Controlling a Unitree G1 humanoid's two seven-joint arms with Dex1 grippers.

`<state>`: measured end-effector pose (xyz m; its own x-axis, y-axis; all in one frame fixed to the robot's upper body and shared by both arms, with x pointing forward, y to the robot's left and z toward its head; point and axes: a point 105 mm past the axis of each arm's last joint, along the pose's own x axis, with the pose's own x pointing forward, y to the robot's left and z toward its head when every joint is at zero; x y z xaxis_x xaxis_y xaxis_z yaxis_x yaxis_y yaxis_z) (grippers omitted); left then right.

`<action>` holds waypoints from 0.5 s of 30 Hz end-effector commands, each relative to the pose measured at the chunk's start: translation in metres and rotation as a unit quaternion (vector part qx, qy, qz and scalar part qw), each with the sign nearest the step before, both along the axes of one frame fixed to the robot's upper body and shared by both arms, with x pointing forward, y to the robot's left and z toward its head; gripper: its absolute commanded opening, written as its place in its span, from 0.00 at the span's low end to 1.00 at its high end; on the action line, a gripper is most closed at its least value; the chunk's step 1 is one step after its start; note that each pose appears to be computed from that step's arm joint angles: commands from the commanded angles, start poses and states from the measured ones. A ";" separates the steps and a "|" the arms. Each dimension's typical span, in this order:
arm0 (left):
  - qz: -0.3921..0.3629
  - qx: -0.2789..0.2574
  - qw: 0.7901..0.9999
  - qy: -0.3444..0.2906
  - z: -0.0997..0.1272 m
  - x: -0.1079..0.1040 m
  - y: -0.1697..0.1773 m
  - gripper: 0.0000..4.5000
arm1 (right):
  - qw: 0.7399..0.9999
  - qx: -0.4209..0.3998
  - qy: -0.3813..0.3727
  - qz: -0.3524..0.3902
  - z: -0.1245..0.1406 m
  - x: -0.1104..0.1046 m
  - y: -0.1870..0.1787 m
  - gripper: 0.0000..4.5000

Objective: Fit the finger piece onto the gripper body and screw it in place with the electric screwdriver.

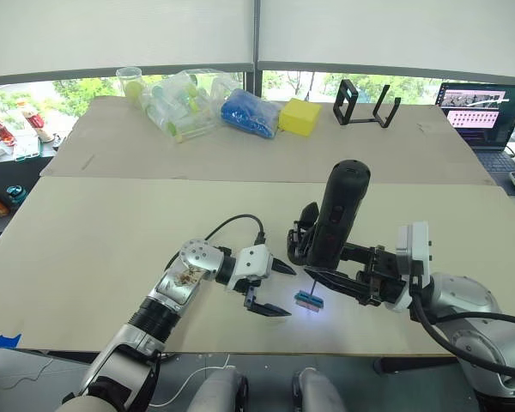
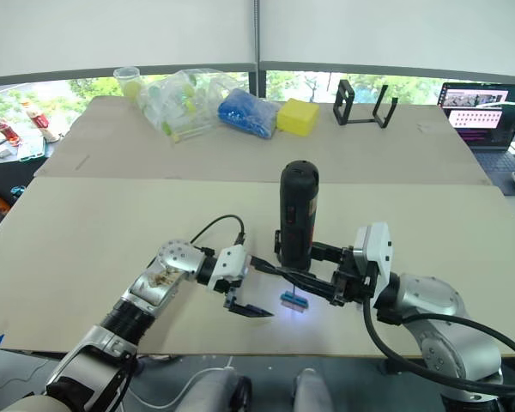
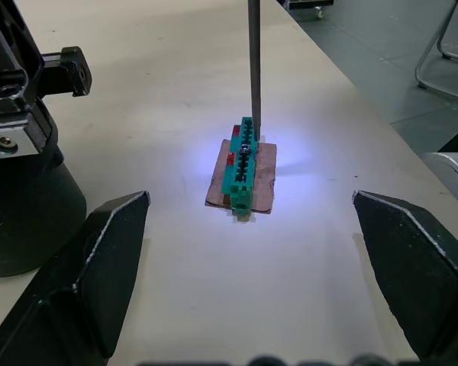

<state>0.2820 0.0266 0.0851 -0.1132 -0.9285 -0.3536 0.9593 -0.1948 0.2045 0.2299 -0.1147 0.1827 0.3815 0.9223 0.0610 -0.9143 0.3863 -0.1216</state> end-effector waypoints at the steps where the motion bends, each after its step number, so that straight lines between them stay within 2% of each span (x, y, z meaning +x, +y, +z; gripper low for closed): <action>1: -0.005 -0.010 1.000 -0.017 0.010 0.001 -0.003 1.00 | 0.999 0.010 -0.051 0.009 0.019 -0.004 0.002 0.43; 15: -0.004 -0.014 1.000 -0.020 0.011 0.003 -0.006 1.00 | 0.999 0.001 -0.050 0.006 0.015 -0.001 0.002 0.43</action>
